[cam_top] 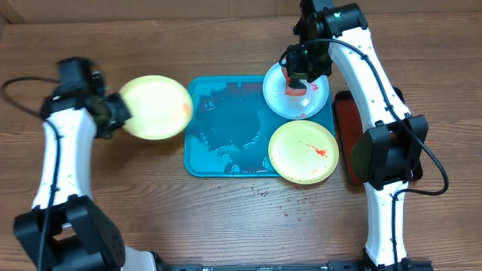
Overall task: Clean dirty plates on tray and stack at the side
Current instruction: 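Lift the yellow plate with left gripper and set it left of tray, then move left gripper to the white plate and grasp its rim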
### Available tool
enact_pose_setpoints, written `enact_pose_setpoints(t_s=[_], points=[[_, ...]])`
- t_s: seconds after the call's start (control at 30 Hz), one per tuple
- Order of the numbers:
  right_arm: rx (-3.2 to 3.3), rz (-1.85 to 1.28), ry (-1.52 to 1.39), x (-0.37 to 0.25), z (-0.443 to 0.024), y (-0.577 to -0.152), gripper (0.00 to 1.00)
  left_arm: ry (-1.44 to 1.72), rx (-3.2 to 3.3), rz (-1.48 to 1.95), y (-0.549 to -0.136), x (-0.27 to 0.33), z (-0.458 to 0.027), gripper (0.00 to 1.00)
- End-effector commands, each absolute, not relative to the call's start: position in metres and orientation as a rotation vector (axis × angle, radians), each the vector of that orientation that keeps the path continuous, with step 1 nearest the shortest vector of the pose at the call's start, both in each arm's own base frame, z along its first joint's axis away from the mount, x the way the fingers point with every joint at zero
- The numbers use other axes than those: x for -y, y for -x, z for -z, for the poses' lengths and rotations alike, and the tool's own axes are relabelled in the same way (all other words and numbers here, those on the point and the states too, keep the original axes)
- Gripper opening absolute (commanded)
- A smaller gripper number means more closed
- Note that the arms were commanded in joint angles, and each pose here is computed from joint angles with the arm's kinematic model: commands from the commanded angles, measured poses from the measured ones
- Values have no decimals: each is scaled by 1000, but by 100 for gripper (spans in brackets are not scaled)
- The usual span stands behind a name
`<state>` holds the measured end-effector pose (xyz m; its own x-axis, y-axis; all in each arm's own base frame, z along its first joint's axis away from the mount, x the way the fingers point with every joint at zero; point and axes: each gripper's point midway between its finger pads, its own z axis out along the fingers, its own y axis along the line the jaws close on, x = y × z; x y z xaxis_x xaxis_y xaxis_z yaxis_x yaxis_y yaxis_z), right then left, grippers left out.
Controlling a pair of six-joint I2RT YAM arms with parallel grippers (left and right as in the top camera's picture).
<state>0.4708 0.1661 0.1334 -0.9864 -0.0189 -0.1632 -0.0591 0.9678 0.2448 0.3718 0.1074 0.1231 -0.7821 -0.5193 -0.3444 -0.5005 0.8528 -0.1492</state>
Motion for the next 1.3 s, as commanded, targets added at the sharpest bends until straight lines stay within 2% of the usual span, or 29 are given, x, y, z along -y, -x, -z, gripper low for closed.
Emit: enact_pose_setpoints(t_s=[0.0,0.33,0.5,0.57,0.6,0.7,0.77,0.83,0.9,1.1,1.17,1.2,1.27], points=[[-2866,-392,84,-169,-165,-477,4,915,-2634,50,-363,-127,-99,4],[-2863,-394,86,-170,-165,-478,4,1044,-2647,-80,-362,-150,-30,4],[-2859,-389,86,-169,-165,-479,4,1012,-2673,-102,-369,-151,-8,5],[-2858,-390,85,-169,-165,-479,4,910,-2703,-81,-374,-143,-7,16],[-2859,-390,85,-169,-165,-479,4,841,-2716,-79,-380,-136,-9,27],[-2859,-390,85,-169,-165,-479,4,753,-2732,-78,-390,-124,-17,42],[-2860,-390,85,-169,-165,-478,4,704,-2738,-77,-397,-118,-27,62],[-2866,-388,83,-169,-165,-477,4,643,-2747,-74,-407,-109,-43,76],[-2871,-388,76,-168,-164,-476,4,577,-2752,-70,-418,-97,-64,80],[-2863,-385,8,-156,-165,-482,4,348,-2714,-1,-453,-37,-122,79],[-2864,-384,-19,-150,-165,-484,4,275,-2693,20,-462,-14,-132,81],[-2868,-379,-37,-144,-165,-484,4,187,-2674,93,-468,16,-136,85],[-2867,-377,-53,-139,-165,-486,4,53,-2660,183,-473,47,-137,86]])
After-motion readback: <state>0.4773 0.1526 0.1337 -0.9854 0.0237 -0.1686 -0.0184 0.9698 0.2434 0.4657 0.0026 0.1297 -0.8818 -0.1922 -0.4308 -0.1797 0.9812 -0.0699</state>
